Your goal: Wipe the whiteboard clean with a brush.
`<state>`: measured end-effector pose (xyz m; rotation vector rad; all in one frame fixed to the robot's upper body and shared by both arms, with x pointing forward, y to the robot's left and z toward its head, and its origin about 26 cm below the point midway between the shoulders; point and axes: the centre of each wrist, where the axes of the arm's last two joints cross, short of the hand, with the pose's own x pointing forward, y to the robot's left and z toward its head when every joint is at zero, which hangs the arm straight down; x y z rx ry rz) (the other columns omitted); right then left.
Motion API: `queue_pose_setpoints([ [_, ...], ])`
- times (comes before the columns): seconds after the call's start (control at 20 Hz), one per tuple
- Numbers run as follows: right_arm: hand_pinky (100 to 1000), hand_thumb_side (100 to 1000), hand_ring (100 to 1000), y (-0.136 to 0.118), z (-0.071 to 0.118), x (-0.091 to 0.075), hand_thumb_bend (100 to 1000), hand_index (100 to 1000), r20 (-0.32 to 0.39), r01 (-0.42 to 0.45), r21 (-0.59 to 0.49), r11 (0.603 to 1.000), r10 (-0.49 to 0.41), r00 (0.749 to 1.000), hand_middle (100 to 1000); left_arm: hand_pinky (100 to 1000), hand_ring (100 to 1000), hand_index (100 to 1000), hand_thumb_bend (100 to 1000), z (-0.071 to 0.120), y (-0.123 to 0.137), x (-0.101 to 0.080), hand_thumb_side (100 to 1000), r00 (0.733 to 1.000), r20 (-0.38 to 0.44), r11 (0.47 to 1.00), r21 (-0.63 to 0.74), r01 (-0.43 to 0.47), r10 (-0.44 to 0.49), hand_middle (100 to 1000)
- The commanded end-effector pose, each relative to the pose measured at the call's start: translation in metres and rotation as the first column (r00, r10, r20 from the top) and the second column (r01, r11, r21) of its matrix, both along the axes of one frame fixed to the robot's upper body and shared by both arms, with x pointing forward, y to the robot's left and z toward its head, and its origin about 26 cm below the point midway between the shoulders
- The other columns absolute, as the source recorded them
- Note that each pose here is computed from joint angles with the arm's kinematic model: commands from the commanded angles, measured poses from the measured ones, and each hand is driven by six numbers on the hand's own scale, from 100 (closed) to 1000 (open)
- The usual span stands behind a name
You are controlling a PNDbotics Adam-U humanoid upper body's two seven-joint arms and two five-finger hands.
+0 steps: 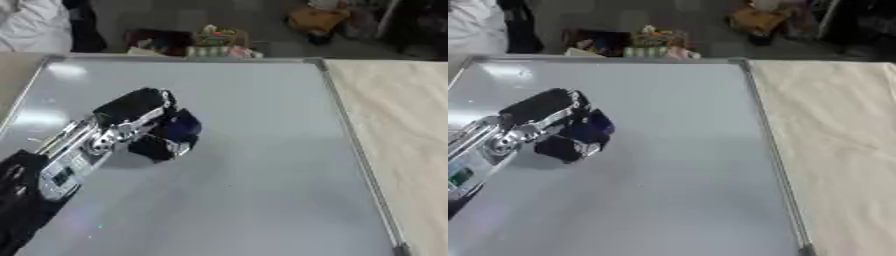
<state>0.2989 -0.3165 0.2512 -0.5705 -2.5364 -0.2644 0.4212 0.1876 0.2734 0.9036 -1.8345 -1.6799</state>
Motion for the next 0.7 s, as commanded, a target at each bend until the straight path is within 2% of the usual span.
queue_pose_setpoints([
  [0.05, 836, 1000, 781, -0.002, 0.006, -0.003, 100, 833, 0.016, 0.004, -0.009, 1.0, -0.004, 1.0, 659, 396, 447, 585, 100, 0.012, 0.001, -0.012, 547, 0.998, 0.045, 0.999, 0.026, 0.031, -0.032, 278],
  [0.7, 836, 1000, 782, -0.003, 0.004, -0.003, 100, 833, 0.009, 0.007, -0.007, 1.0, -0.007, 1.0, 659, 389, 447, 592, 100, -0.006, -0.01, -0.036, 547, 0.996, 0.074, 0.998, -0.024, 0.051, -0.049, 278],
])
